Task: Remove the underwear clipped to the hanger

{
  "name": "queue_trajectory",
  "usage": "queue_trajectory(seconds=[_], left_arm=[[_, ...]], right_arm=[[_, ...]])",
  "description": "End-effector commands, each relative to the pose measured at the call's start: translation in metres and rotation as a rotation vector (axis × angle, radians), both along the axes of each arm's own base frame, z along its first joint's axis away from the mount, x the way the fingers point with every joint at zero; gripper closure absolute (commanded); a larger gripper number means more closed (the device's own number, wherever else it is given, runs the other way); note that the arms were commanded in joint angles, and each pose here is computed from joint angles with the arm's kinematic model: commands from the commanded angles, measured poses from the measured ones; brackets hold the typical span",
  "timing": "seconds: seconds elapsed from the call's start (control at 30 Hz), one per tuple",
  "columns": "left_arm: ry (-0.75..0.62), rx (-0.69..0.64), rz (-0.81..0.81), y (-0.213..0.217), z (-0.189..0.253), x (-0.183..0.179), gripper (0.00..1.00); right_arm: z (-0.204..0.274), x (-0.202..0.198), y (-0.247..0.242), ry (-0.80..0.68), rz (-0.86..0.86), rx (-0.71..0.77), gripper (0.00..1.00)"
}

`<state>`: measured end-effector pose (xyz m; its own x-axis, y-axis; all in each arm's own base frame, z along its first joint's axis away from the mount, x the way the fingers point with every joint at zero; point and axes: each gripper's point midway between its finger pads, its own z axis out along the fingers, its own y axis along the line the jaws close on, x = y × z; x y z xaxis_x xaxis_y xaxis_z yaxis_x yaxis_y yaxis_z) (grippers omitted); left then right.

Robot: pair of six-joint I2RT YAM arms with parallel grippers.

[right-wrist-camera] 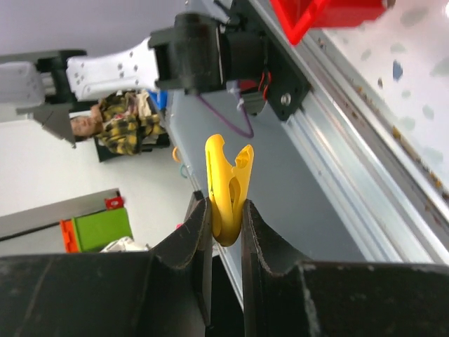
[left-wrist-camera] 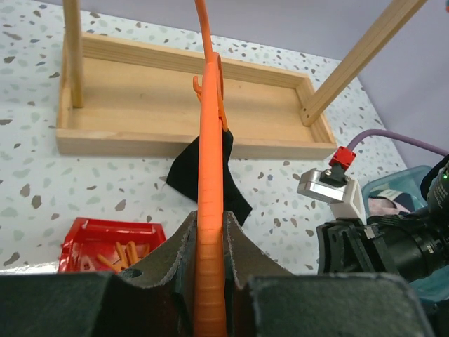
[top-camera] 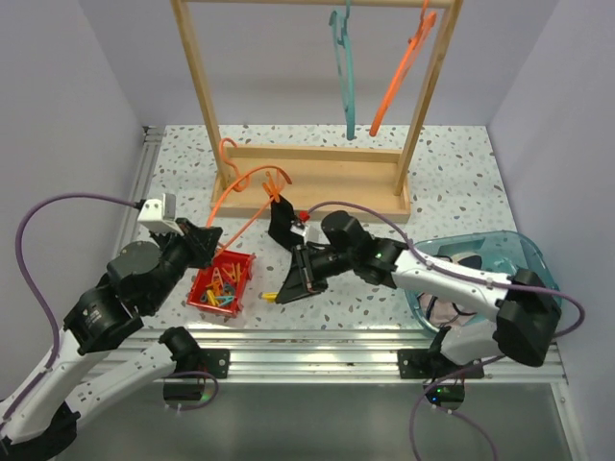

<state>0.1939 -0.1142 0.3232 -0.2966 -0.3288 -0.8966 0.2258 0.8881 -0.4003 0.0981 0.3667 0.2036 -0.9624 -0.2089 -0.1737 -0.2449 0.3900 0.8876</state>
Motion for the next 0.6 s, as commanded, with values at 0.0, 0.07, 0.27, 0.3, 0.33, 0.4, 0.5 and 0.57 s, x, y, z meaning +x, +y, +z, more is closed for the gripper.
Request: queue_trajectory(seconds=[0.0, 0.07, 0.27, 0.3, 0.33, 0.4, 0.5, 0.57], left_arm=[[0.000, 0.012, 0.077, 0.017, 0.003, 0.001, 1.00], [0.001, 0.013, 0.094, 0.020, 0.002, 0.001, 1.00], [-0.020, 0.017, 0.123, 0.030, 0.009, -0.001, 1.00], [-0.019, 0.020, 0.123, 0.031, 0.008, -0.001, 1.00], [-0.020, 0.024, 0.121, 0.031, 0.009, -0.002, 1.00], [-0.015, 0.028, 0.113, 0.029, 0.007, -0.002, 1.00], [-0.016, 0.028, 0.111, 0.030, 0.007, -0.003, 1.00], [-0.020, 0.026, 0.109, 0.030, 0.007, -0.003, 1.00]], right_arm=[[0.017, 0.023, 0.044, -0.124, -0.037, 0.065, 1.00], [0.015, 0.030, 0.070, -0.141, -0.063, 0.048, 1.00], [0.000, 0.049, 0.122, -0.159, -0.204, 0.007, 0.98], [-0.013, 0.052, 0.126, -0.158, -0.223, -0.022, 0.94], [-0.015, 0.049, 0.130, -0.165, -0.229, -0.027, 0.87], [-0.019, 0.055, 0.140, -0.178, -0.265, -0.017, 0.69], [-0.019, 0.060, 0.153, -0.185, -0.293, 0.016, 0.50], [-0.018, 0.066, 0.153, -0.196, -0.327, 0.024, 0.41]])
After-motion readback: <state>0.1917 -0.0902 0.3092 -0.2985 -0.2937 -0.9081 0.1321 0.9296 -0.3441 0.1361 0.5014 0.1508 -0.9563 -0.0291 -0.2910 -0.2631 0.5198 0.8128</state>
